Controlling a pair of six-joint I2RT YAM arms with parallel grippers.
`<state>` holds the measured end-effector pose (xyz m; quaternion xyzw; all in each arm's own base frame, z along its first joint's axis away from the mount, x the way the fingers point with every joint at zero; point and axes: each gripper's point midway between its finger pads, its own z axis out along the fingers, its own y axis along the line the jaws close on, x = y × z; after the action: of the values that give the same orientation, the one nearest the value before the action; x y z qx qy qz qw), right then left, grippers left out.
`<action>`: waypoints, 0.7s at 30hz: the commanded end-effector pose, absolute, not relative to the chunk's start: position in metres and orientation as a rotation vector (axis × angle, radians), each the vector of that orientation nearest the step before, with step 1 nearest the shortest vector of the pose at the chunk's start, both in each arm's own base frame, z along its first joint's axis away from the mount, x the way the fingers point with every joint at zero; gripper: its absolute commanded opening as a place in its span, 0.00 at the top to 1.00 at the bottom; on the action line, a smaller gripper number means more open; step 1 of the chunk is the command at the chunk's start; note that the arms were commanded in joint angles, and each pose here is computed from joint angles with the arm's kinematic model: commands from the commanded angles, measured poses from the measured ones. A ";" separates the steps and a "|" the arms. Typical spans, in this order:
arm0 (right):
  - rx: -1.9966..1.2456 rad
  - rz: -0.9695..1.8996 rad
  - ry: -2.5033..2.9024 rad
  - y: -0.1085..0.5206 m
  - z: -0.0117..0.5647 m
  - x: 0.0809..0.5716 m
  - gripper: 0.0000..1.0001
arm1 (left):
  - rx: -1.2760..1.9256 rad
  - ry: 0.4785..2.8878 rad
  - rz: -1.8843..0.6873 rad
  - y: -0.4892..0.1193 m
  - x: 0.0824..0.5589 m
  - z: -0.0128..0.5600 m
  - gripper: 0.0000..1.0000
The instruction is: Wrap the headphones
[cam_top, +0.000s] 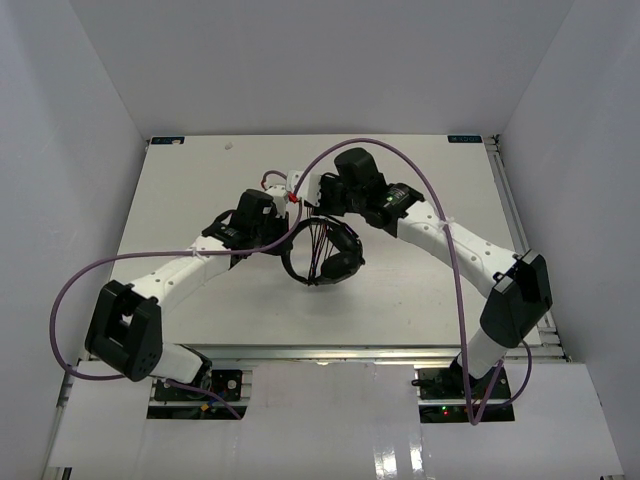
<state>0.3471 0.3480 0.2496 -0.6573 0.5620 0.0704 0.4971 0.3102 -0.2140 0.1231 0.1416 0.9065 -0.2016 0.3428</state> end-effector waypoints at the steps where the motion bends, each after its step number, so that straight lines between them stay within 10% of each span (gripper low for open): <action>1: -1.495 0.134 1.244 0.356 0.285 0.372 0.92 | 0.450 2.303 -0.603 -0.227 0.308 0.142 1.00; 21: -1.455 0.501 1.407 0.310 0.258 0.360 0.85 | 0.422 2.208 -0.661 -0.227 0.300 0.185 1.00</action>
<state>0.3652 0.3145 0.2312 -0.6127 0.6071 0.1808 0.4725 0.3086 -0.2161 0.1526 0.1498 0.8869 -0.2226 0.3761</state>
